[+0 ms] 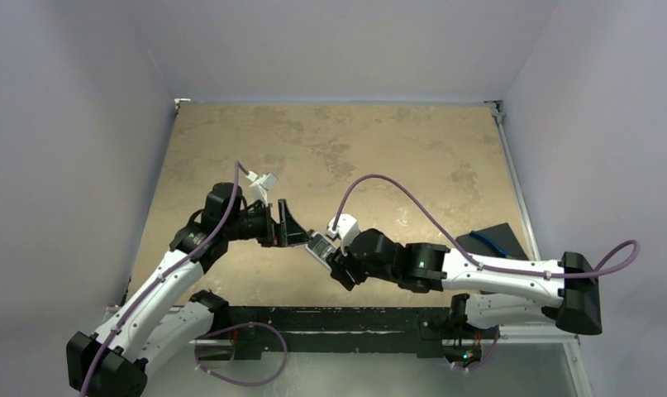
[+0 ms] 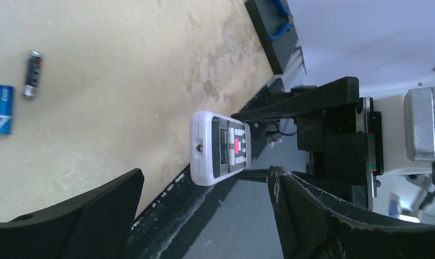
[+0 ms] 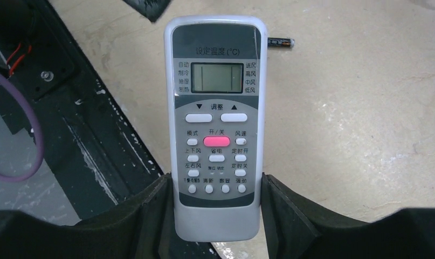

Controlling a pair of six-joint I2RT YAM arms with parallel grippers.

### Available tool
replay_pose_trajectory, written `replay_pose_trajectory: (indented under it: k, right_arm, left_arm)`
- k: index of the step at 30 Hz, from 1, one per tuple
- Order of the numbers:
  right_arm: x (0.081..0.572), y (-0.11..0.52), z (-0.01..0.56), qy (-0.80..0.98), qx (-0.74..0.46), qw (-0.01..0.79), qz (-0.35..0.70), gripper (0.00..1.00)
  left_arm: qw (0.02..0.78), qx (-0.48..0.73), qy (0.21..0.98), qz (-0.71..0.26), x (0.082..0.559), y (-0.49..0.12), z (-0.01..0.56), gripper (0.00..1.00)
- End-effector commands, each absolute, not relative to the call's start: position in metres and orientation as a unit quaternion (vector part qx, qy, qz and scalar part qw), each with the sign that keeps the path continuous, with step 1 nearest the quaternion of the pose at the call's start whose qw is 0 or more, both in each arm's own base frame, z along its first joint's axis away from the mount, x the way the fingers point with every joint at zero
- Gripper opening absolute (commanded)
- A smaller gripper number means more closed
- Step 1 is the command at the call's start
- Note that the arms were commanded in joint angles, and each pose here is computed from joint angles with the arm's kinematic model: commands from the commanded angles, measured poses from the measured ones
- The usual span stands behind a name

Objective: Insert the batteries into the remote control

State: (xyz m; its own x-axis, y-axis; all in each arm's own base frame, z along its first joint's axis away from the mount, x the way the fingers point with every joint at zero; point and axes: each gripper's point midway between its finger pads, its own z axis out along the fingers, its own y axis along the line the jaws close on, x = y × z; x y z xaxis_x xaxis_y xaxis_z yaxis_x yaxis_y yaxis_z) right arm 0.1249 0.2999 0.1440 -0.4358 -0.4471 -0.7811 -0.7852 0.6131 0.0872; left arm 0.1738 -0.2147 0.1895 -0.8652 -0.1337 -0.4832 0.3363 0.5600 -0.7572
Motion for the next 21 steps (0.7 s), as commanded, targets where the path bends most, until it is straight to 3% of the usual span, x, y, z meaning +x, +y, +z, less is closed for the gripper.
replay_pose_trajectory:
  k: [1, 7, 21]
  right_arm:
    - [0.127, 0.313, 0.182, 0.784, -0.390, 0.429, 0.223, 0.14]
    - [0.115, 0.321, 0.189, 0.761, -0.419, 0.440, 0.226, 0.16]
    - [0.099, 0.332, 0.190, 0.735, -0.454, 0.463, 0.201, 0.16]
  left_arm:
    - [0.219, 0.085, 0.813, -0.533, 0.149, -0.225, 0.207, 0.85]
    - [0.185, 0.087, 0.810, -0.549, 0.131, -0.224, 0.196, 0.80]
    - [0.143, 0.082, 0.793, -0.587, 0.119, -0.229, 0.193, 0.59]
